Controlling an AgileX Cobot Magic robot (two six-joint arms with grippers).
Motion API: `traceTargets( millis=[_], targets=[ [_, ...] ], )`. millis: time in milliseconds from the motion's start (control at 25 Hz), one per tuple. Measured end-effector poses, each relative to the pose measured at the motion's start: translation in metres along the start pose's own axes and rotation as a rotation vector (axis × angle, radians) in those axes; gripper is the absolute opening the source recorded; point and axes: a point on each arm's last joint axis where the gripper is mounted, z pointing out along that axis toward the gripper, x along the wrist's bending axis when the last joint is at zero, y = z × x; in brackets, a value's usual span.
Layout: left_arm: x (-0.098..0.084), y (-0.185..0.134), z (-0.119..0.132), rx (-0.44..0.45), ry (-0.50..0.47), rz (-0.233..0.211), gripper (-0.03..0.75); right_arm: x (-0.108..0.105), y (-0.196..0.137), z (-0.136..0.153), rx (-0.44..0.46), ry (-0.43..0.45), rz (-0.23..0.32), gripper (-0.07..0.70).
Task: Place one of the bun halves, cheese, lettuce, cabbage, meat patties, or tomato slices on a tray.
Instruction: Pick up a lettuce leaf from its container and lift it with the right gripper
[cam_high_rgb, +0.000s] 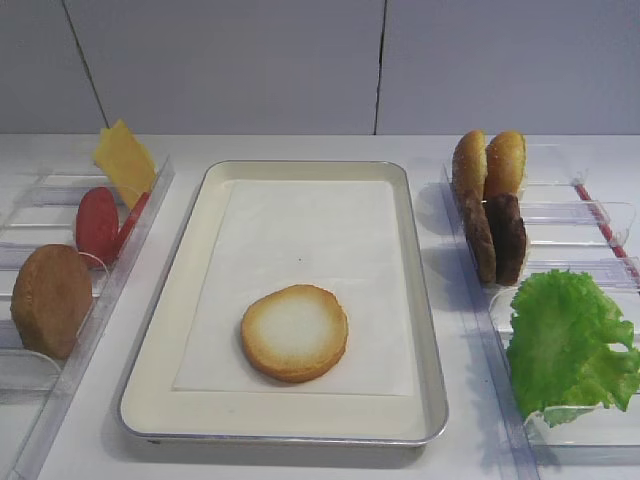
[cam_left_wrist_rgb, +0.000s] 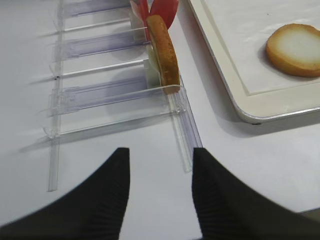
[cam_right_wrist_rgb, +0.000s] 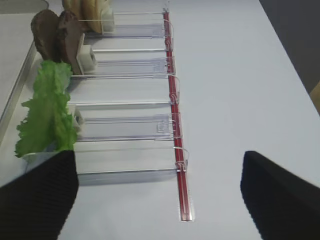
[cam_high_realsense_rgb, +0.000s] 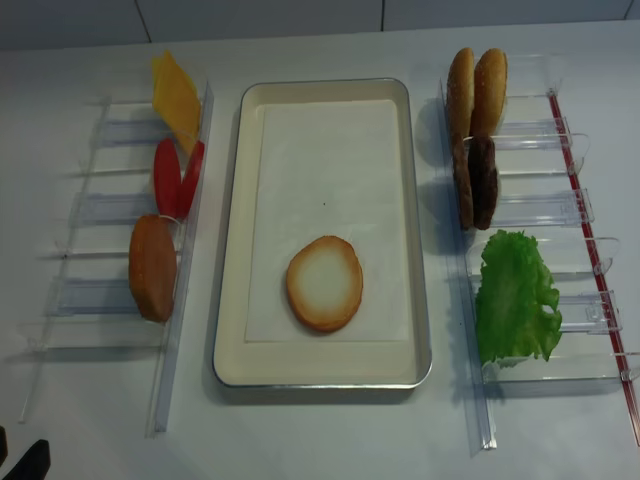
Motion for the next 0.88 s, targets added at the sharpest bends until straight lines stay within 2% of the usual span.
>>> traceTargets(
  millis=[160,280,440,560,720,880],
  targets=[
    [0.0,0.0,0.0,0.0,0.0,0.0,0.28,0.009,0.001,-0.001,-0.01,0.097,0.017,0.653],
    [0.0,0.0,0.0,0.0,0.0,0.0,0.28,0.015,0.002,-0.001,-0.028,0.164,-0.022,0.636],
    [0.0,0.0,0.0,0.0,0.0,0.0,0.28,0.017,0.004,-0.002,-0.041,0.184,-0.037,0.619],
    [0.0,0.0,0.0,0.0,0.0,0.0,0.28,0.02,0.005,-0.003,-0.047,0.22,-0.019,0.615],
    [0.0,0.0,0.0,0.0,0.0,0.0,0.28,0.025,0.013,0.003,0.057,0.285,0.019,0.584],
    [0.0,0.0,0.0,0.0,0.0,0.0,0.28,0.026,0.033,0.016,0.182,0.299,0.056,0.54]
  ],
)
